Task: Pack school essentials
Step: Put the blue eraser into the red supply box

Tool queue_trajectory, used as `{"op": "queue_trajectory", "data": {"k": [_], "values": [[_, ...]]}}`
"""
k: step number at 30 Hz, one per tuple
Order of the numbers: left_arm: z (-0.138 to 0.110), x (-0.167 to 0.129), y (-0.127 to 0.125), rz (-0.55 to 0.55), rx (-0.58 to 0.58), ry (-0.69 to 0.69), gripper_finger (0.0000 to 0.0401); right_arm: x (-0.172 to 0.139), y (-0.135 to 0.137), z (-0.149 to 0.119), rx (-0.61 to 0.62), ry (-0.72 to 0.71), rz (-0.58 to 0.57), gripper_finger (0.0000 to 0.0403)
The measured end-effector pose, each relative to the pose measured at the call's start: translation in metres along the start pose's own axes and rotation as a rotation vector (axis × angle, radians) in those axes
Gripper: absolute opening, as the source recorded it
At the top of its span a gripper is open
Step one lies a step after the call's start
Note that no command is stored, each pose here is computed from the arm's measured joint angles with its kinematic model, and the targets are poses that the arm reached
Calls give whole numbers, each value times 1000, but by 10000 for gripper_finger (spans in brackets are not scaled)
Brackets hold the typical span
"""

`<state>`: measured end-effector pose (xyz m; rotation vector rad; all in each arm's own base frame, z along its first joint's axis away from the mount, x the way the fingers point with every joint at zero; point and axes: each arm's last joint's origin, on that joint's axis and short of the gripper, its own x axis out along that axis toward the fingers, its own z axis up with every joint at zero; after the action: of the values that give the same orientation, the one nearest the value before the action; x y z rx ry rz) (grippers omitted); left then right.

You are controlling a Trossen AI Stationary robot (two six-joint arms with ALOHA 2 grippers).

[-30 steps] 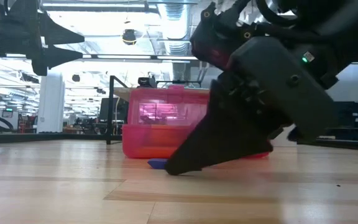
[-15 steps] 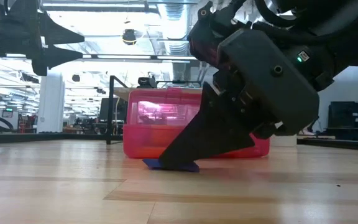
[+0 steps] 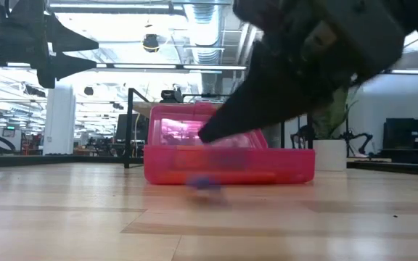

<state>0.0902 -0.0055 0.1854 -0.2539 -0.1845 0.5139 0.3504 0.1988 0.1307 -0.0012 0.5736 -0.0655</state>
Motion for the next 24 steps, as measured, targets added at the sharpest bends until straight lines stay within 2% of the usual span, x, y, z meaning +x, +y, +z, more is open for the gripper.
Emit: {"op": "queue_trajectory", "data": {"k": [5, 8, 12, 15, 17, 21, 24], "values": [[0, 0, 0, 0, 0, -1, 263, -11, -8, 16, -43, -20, -14, 3], [0, 0, 0, 0, -1, -1, 263, -10, -18, 19, -27, 13, -45, 14], [0, 0, 0, 0, -1, -1, 263, -3, -17, 17, 1, 28, 63, 66], [0, 0, 0, 1, -1, -1, 263, 10, -8, 7, 32, -12, 130, 117], [0, 0, 0, 1, -1, -1, 263, 18, -2, 3, 94, -64, 156, 151], [0, 0, 0, 1, -2, -1, 263, 37, 4, -11, 142, -79, 159, 205], [0, 0, 0, 5, -3, -3, 263, 51, 10, -17, 146, -71, 143, 224]]}}
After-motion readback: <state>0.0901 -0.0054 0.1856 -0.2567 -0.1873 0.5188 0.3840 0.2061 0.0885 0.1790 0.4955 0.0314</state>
